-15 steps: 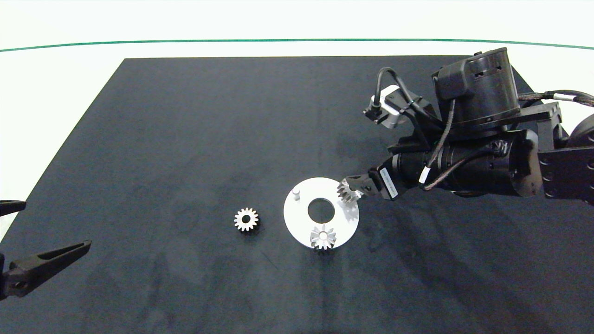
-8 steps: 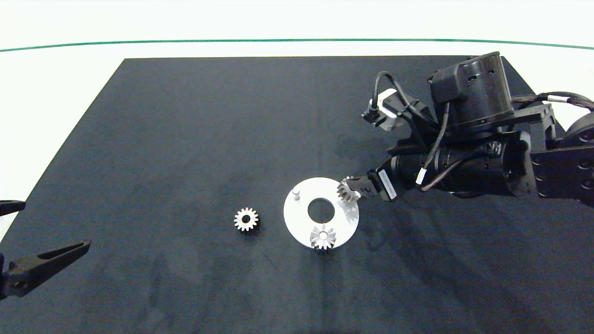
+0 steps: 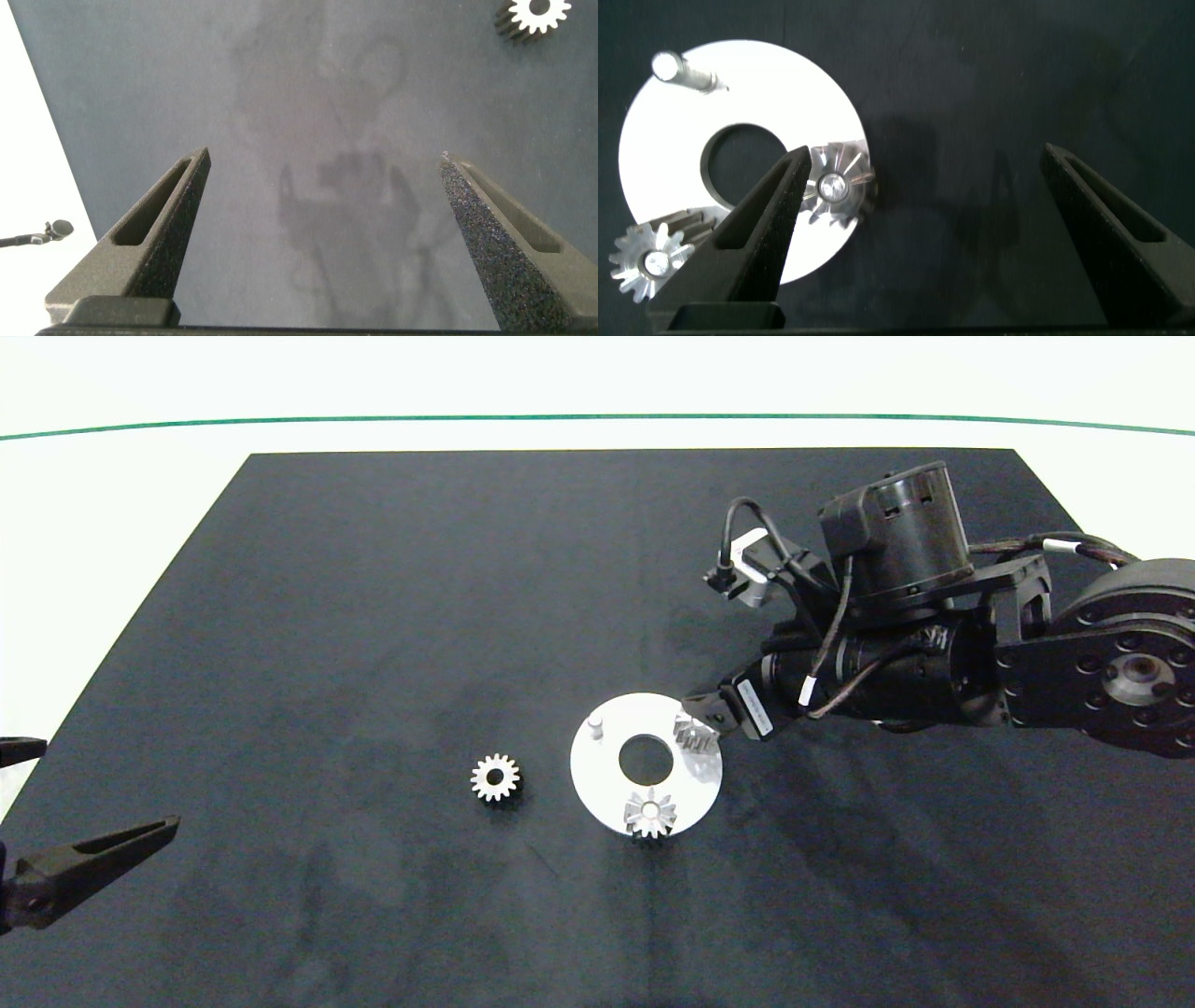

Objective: Install three planetary gears onto the carrier pins

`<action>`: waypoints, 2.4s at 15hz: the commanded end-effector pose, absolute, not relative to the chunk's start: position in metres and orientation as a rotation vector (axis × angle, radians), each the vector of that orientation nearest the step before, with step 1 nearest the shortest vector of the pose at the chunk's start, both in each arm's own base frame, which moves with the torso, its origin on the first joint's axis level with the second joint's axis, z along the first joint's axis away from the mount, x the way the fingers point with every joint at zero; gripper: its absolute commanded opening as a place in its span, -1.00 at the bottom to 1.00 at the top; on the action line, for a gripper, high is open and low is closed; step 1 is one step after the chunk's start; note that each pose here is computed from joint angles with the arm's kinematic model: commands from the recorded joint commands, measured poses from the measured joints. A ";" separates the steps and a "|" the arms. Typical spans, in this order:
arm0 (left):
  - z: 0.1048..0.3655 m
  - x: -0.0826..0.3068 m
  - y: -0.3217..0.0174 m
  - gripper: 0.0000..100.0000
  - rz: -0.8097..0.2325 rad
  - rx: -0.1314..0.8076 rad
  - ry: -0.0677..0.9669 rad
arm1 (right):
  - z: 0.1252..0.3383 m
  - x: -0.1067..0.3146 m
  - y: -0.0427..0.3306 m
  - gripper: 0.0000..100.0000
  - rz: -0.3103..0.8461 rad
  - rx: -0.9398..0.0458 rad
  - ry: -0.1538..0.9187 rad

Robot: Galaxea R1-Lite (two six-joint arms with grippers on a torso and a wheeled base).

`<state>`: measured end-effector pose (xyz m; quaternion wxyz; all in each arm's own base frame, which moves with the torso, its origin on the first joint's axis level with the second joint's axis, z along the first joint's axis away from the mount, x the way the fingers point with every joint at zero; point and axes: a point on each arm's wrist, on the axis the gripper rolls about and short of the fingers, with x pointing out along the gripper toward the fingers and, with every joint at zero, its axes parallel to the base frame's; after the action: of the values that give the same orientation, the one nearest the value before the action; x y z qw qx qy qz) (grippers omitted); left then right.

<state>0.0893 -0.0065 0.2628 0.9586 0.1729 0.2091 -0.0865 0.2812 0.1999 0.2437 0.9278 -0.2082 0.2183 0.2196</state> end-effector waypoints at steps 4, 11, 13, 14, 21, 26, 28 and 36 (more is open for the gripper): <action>0.262 0.090 -0.007 1.00 -0.179 0.353 0.432 | 0.278 0.250 0.158 1.00 0.389 -0.370 0.379; 0.246 0.119 -0.015 1.00 -0.247 0.346 0.504 | 0.269 0.158 0.051 1.00 0.152 -0.291 0.336; 0.240 0.135 -0.025 1.00 -0.284 0.330 0.471 | 0.266 0.147 0.047 1.00 0.145 -0.290 0.329; 0.237 0.139 -0.028 1.00 -0.297 0.332 0.464 | 0.264 0.146 0.045 1.00 0.141 -0.290 0.334; 0.234 0.119 -0.054 1.00 -0.393 0.400 0.423 | 0.246 0.114 0.032 1.00 0.127 -0.286 0.335; 0.221 0.132 -0.069 1.00 -0.366 0.415 0.469 | 0.234 0.090 0.028 1.00 0.166 -0.285 0.311; 0.215 0.144 -0.075 1.00 -0.348 0.422 0.478 | 0.219 0.082 0.030 1.00 0.220 -0.300 0.330; 0.205 0.166 -0.089 1.00 -0.349 0.436 0.507 | 0.200 0.082 0.038 1.00 0.333 -0.318 0.397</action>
<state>0.1596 -0.0846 0.2093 0.9347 0.2070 0.2357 -0.1674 0.0816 0.0377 0.2014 0.9555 -0.1537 0.1926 0.1623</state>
